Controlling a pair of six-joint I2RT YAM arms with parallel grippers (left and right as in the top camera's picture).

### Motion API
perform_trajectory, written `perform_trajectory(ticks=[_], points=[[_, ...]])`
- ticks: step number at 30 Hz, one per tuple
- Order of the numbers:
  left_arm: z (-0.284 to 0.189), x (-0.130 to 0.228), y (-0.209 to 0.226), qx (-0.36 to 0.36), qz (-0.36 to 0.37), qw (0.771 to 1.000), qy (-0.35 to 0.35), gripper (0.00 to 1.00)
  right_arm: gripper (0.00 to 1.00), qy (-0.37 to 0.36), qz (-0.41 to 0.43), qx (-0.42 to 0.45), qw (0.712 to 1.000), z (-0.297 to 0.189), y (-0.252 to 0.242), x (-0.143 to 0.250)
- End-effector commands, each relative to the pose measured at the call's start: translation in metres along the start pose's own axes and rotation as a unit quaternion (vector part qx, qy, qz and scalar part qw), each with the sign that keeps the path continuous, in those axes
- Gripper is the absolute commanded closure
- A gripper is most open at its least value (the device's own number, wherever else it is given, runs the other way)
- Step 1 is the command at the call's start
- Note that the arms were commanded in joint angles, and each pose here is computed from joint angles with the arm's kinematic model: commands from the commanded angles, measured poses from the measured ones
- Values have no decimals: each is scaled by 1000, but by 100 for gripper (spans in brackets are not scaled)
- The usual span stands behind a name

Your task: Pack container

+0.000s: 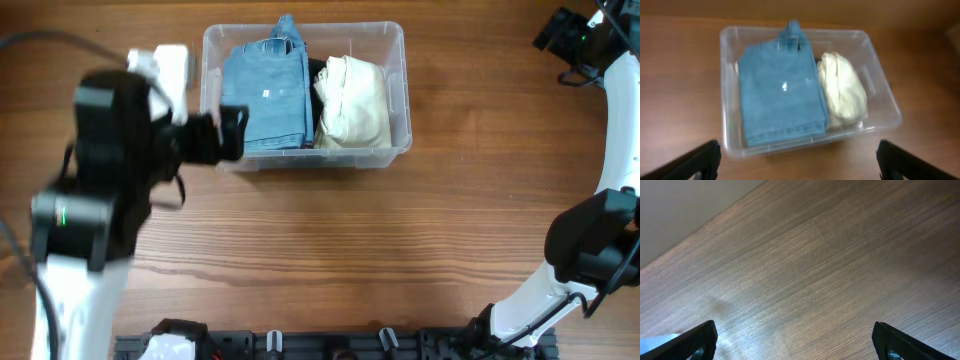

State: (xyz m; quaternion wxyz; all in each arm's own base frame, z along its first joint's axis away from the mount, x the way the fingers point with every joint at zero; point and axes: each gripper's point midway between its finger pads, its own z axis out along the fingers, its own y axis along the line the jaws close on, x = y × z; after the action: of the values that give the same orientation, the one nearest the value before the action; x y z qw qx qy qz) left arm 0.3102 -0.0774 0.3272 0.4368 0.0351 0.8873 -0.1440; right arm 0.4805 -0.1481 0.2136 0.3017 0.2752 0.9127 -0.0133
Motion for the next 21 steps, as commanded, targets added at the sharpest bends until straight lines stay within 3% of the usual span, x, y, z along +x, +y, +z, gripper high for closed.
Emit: perform_trajectory(ticks=[1, 6, 21], points=[[-1, 35, 26, -25, 10, 998, -50, 0, 0, -5, 0, 3, 1000, -4, 0, -1], [-10, 65, 47, -43, 9, 988, -148, 0, 0, -5, 0, 3, 1000, -4, 0, -1], [-16, 130, 59, -42, 32, 958, -282, 0, 0, -6, 0, 3, 1000, -4, 0, -1]])
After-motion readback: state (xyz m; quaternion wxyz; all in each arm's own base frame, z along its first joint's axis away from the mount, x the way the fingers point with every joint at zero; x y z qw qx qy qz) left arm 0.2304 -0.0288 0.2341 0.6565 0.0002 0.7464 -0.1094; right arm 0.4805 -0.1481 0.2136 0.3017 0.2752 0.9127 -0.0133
